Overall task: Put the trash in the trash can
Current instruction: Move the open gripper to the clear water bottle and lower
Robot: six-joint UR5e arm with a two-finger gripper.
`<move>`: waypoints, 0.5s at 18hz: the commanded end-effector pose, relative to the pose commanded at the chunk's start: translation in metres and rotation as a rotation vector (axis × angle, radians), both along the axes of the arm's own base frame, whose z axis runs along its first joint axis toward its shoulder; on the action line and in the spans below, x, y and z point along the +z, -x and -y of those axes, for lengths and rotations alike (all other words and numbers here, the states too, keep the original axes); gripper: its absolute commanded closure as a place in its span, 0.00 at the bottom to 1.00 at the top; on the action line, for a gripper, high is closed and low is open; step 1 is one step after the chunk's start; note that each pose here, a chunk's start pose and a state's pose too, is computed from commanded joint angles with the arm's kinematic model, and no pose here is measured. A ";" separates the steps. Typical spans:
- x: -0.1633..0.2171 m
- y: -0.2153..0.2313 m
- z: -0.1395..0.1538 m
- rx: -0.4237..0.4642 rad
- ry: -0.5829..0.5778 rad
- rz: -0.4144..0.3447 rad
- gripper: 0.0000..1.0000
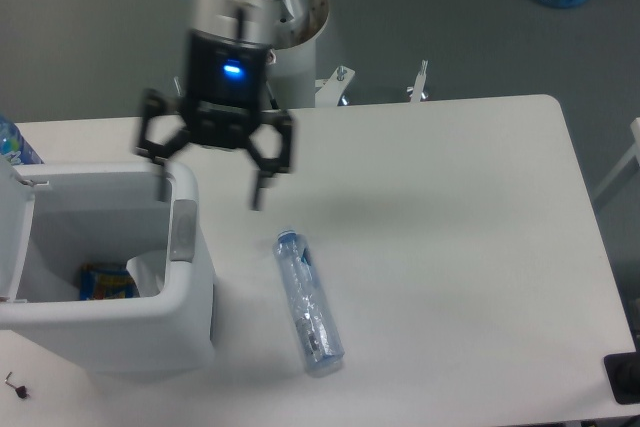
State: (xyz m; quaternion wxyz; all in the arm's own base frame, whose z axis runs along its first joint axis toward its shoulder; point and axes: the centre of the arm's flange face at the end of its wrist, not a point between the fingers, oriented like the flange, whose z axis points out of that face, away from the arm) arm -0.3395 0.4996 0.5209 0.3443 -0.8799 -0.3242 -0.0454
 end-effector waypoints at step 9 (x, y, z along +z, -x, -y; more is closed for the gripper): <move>-0.099 0.082 -0.037 0.047 0.131 0.071 0.00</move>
